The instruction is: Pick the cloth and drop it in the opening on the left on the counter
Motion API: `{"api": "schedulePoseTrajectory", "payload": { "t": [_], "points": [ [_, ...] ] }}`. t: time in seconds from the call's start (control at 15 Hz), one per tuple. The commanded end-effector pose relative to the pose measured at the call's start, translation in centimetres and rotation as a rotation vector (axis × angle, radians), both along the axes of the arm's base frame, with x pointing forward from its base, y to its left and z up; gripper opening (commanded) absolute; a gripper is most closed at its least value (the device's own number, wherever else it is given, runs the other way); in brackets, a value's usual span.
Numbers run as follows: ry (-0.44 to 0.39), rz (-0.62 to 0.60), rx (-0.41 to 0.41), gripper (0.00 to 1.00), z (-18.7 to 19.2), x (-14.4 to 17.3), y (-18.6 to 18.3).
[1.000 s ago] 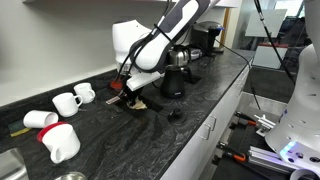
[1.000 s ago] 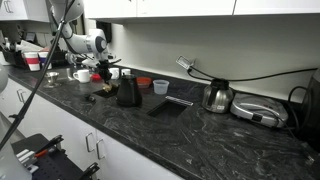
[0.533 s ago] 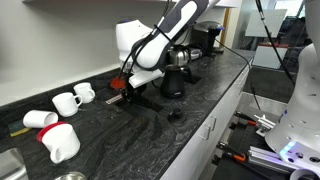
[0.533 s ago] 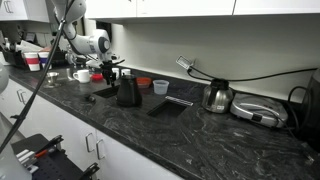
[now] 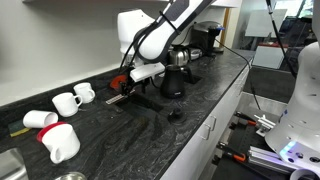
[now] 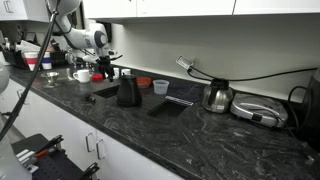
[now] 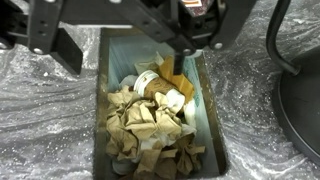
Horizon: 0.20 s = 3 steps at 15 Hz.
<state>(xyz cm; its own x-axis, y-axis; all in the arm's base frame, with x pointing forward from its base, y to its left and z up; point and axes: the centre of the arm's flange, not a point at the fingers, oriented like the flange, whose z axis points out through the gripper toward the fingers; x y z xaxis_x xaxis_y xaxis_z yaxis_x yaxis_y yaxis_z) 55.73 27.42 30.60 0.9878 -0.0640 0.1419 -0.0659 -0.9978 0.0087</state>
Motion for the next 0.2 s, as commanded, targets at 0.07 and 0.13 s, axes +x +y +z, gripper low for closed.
{"api": "schedulePoseTrajectory", "payload": {
  "t": [0.07, 0.13],
  "points": [
    [0.001, 0.000, 0.000, 0.92, -0.04, 0.00, -0.01],
    [0.001, 0.000, 0.000, 0.92, -0.05, 0.00, -0.01]
  ]
}}
